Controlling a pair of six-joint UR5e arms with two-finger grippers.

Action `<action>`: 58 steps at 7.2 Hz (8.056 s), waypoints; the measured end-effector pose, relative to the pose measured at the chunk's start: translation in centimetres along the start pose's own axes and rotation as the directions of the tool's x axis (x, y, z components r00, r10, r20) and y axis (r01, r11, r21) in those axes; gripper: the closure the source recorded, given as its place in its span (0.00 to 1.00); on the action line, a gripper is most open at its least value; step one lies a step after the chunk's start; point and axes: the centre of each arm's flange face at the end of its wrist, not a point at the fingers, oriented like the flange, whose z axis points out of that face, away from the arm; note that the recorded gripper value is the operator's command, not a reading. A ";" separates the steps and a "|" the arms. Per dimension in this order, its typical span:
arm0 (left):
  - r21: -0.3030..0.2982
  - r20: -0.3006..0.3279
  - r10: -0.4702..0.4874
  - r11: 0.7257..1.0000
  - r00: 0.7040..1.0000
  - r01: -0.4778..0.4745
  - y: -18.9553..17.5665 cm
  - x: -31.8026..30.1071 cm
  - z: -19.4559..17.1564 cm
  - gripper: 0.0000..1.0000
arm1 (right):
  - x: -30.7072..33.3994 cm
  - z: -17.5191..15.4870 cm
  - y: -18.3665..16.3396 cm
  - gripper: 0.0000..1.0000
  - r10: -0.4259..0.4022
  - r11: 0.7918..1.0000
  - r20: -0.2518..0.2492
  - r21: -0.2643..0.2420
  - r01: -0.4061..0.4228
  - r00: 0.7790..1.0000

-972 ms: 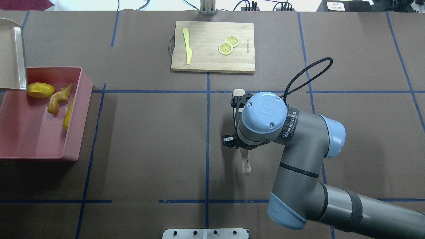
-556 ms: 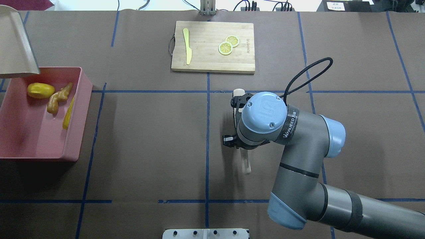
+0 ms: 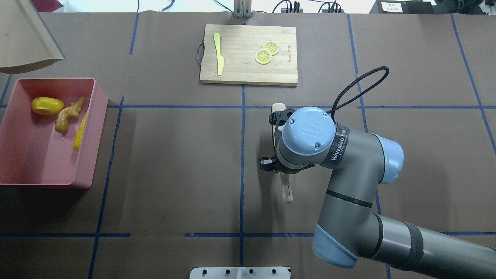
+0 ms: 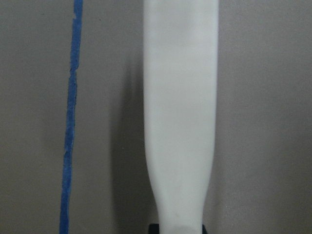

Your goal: Sweep and dump trash into bin

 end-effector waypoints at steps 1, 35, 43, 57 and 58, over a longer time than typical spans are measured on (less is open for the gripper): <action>0.035 -0.063 0.039 0.999 0.997 -0.037 -1.9 2.1 1.5 1.00 | 0.0 -0.1 0.0 1.00 0.000 1.000 0.002 0.000 0.000 1.000; -0.300 0.125 -0.575 0.755 0.809 0.583 15.7 -6.3 7.0 0.00 | 15.1 -3.7 -7.3 1.00 -0.121 0.991 -0.013 -0.052 0.120 0.993; -0.293 0.128 -0.705 0.645 0.697 0.706 24.6 -5.5 5.1 0.00 | 43.2 -3.0 -2.5 0.99 -0.133 0.985 -0.084 -0.120 0.123 0.988; -0.277 0.126 -0.693 0.663 0.710 0.696 23.8 -5.2 4.5 0.00 | 59.7 -1.1 3.5 0.00 0.005 0.998 0.089 -0.063 0.001 0.996; -0.279 0.126 -0.692 0.663 0.710 0.695 23.9 -5.1 4.6 0.00 | 62.2 -2.7 3.1 0.00 -0.020 0.998 0.079 -0.050 0.024 0.997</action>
